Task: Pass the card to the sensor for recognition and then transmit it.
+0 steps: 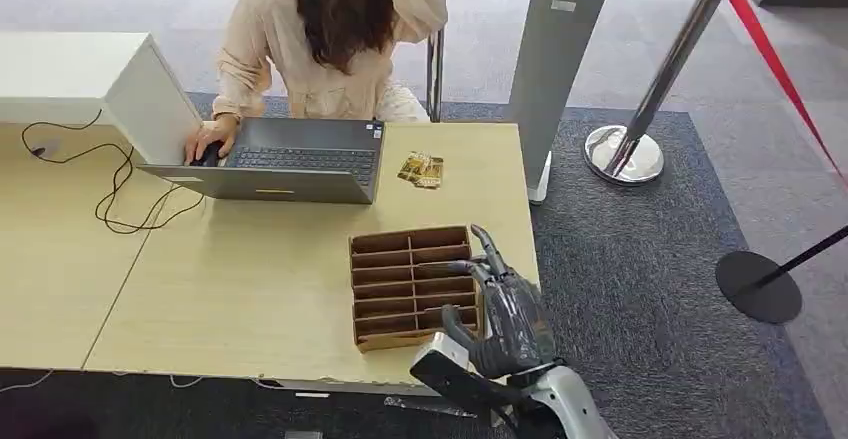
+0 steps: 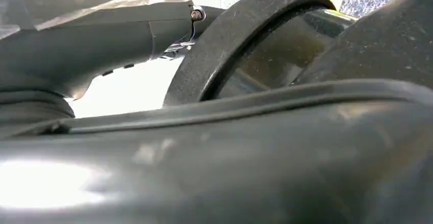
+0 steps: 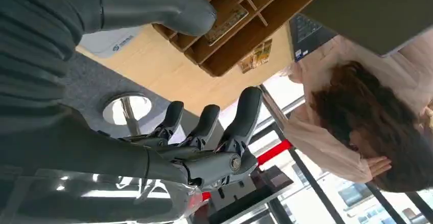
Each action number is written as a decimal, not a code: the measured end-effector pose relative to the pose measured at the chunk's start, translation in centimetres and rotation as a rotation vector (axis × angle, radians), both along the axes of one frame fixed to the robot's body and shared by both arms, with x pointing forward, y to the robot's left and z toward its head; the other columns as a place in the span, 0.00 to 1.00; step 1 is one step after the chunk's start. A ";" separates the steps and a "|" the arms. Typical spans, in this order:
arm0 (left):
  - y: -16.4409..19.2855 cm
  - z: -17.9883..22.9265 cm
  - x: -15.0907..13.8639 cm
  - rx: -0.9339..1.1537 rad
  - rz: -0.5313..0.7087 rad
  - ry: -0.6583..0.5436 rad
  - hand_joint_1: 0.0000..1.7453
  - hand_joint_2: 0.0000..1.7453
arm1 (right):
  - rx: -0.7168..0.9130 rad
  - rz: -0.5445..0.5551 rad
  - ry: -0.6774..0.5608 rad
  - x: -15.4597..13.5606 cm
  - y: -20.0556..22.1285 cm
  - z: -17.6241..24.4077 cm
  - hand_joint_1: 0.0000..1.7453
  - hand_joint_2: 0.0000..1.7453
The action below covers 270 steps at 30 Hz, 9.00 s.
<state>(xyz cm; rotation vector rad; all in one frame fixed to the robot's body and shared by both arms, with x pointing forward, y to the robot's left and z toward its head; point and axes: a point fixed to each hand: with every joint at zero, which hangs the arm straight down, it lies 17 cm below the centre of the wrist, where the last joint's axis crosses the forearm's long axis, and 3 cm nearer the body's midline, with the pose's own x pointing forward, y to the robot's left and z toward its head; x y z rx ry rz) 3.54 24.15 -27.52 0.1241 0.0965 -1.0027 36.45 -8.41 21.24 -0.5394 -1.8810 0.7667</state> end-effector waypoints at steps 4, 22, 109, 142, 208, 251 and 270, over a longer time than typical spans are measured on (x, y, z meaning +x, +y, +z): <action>0.0 0.0 0.0 0.000 0.000 0.001 0.00 0.00 | -0.011 0.004 0.011 0.1 0.2 -0.6 0.44 1.00; 0.1 0.0 0.1 0.007 -0.004 0.005 0.00 0.00 | -0.083 0.024 0.036 0.5 1.8 -2.5 0.58 1.00; 0.3 0.1 0.2 0.018 -0.019 0.004 0.00 0.00 | -0.332 0.010 0.068 2.6 5.3 -8.1 0.58 1.00; 0.3 0.1 0.2 0.018 -0.017 0.005 0.00 0.00 | -0.360 0.019 0.086 2.4 5.6 -9.1 0.40 1.00; 0.5 0.1 0.1 0.018 -0.014 0.009 0.00 0.00 | -0.463 -0.063 0.047 3.5 4.5 -10.4 0.47 1.00; 0.9 0.0 -0.1 0.008 0.016 0.021 0.00 0.00 | -0.668 -0.135 -0.059 4.3 3.4 -10.0 0.47 1.00; 2.1 0.0 -0.2 0.032 0.043 0.024 0.00 0.00 | -0.644 -0.175 -0.099 5.1 2.9 -7.6 0.43 1.00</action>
